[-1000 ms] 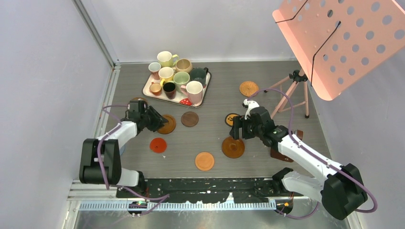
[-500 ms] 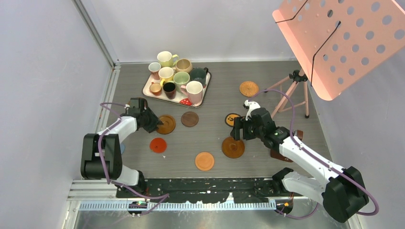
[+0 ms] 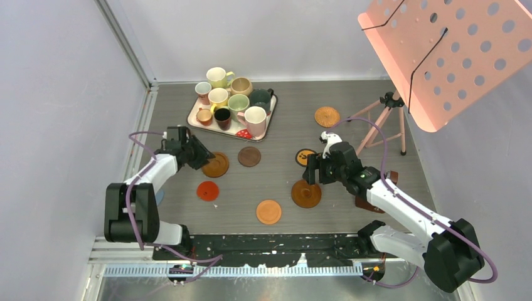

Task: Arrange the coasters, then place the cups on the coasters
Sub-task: Move the coaster to the center of the board.

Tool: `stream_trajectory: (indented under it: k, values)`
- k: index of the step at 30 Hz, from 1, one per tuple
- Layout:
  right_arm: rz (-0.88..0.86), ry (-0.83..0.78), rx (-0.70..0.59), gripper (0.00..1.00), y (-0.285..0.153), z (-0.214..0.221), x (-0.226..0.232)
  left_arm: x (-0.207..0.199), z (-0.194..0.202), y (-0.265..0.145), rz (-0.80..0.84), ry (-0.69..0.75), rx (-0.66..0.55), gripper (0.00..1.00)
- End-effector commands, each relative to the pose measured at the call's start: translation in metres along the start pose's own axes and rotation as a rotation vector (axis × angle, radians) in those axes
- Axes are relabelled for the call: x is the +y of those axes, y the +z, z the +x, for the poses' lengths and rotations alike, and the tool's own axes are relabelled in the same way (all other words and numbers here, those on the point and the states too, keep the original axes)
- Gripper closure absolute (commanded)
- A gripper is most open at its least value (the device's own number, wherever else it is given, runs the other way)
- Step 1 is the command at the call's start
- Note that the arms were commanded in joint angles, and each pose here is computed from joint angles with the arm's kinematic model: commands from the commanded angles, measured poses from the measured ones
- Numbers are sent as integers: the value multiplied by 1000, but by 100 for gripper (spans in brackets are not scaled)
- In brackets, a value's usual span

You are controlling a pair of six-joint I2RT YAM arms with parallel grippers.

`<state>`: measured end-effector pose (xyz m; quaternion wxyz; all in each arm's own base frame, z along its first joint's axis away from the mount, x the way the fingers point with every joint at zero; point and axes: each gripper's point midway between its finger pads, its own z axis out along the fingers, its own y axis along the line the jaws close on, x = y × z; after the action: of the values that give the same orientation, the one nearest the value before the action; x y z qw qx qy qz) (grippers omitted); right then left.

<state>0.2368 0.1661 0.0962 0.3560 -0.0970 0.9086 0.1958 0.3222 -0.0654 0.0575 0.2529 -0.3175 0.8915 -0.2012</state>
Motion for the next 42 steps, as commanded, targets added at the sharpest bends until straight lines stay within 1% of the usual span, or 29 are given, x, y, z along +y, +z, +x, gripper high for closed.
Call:
stream_trajectory:
  k: [1, 7, 10, 15, 19, 21, 26, 29, 32, 33, 36, 42]
  values:
    - [-8, -7, -38, 19, 2, -11, 3, -26, -4, 1, 125, 6, 10, 62]
    - [-9, -3, -38, 19, 2, -12, 4, -22, 10, 31, 136, -29, 103, 63]
    - [-6, -6, -39, 19, 2, -11, 3, -8, 14, 38, 64, -54, 123, 66]
    - [2, -14, -36, 19, 2, -10, 1, 1, 5, 29, -4, -60, 69, 67]
    - [2, -19, -36, 19, 2, -11, 1, 23, -13, 9, -163, -26, -31, 67]
    - [4, -22, -34, 19, 3, -11, 1, 30, -17, 6, -197, -19, -50, 67]
    - [2, -24, -27, 19, 7, -12, 2, 28, -13, 11, -191, -15, -10, 67]
    - [-1, -25, -23, 19, 8, -13, 3, 27, -17, 10, -196, -7, -19, 67]
    - [-4, -29, -26, 19, 8, -16, 4, 32, -23, 5, -242, 6, -39, 67]
    - [-3, -29, -27, 19, 8, -16, 4, 40, -31, 2, -272, -10, -55, 68]
    - [-6, -28, -33, 19, 7, -18, 5, 52, -36, -3, -324, -30, -59, 69]
    - [-8, -30, -35, 19, 7, -19, 6, 58, -42, -10, -321, -59, -83, 68]
